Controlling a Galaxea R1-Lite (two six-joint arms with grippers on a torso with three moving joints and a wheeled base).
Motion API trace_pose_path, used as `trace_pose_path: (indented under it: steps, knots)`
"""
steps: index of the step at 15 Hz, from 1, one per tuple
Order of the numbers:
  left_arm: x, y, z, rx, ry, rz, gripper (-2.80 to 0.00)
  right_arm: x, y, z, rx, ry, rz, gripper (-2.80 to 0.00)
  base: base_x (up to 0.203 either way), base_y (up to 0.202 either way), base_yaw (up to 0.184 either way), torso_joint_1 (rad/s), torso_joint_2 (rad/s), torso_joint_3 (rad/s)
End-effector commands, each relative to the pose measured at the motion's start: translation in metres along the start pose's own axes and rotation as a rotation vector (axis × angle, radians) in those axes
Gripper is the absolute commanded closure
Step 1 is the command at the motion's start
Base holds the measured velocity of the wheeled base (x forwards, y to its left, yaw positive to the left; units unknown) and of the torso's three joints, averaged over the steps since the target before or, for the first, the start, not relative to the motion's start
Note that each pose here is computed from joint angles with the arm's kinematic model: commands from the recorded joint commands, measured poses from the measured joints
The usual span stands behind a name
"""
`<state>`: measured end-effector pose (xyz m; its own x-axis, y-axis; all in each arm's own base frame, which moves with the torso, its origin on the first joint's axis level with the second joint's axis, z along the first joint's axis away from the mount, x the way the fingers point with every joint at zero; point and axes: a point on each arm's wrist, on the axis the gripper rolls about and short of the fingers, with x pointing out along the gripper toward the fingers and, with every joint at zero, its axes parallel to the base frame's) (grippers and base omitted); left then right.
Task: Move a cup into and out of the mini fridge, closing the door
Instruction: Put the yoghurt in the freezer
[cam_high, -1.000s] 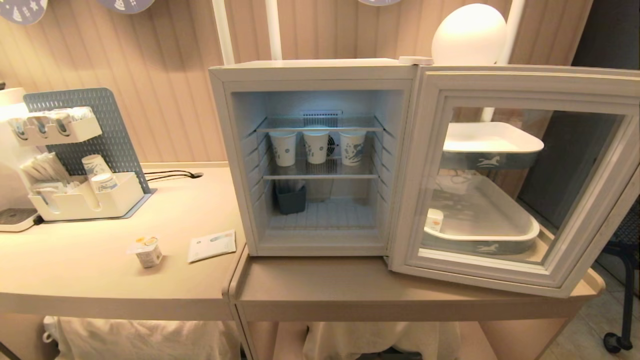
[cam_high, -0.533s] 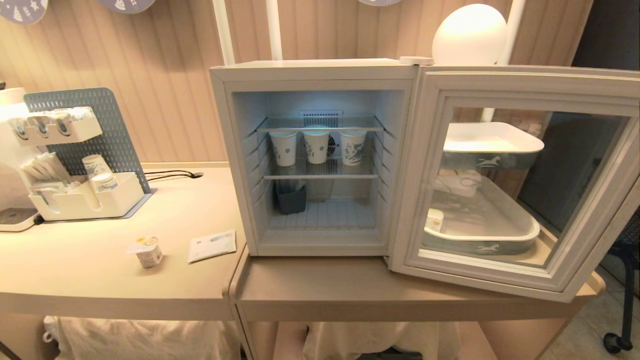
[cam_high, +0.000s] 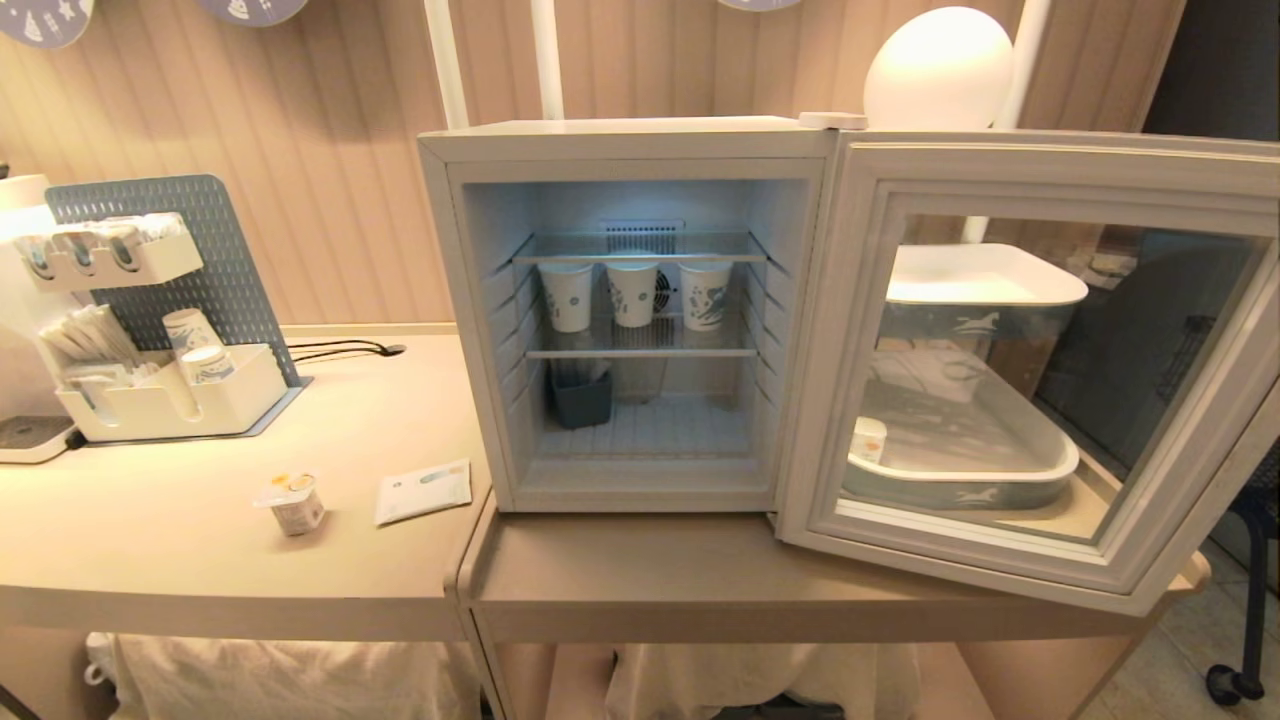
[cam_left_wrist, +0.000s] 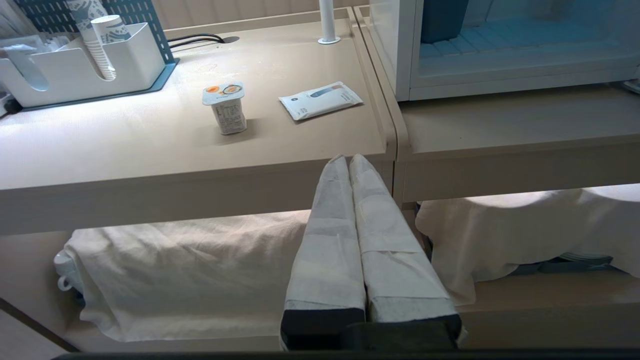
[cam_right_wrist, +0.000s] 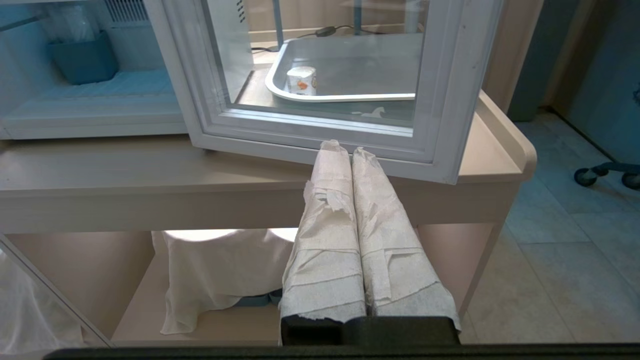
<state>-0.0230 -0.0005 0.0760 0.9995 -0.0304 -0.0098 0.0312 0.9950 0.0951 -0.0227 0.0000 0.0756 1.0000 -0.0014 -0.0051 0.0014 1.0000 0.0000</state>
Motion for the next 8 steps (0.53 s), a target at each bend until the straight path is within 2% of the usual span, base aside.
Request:
trace_pose_path:
  steps: [1, 8]
  knots:
    - [0.0002, -0.0002, -0.0016, -0.003, 0.001, 0.0, 0.0, 0.0, 0.0, 0.0001, 0.0, 0.0, 0.001, 0.0, 0.0, 0.0, 0.0, 0.0, 0.0, 0.0]
    - [0.0002, -0.0002, -0.0016, -0.003, 0.001, 0.0, 0.0, 0.0001, 0.0, 0.0001, 0.0, 0.001, 0.0, 0.0, -0.01, 0.0, 0.0, 0.0, 0.0, -0.001]
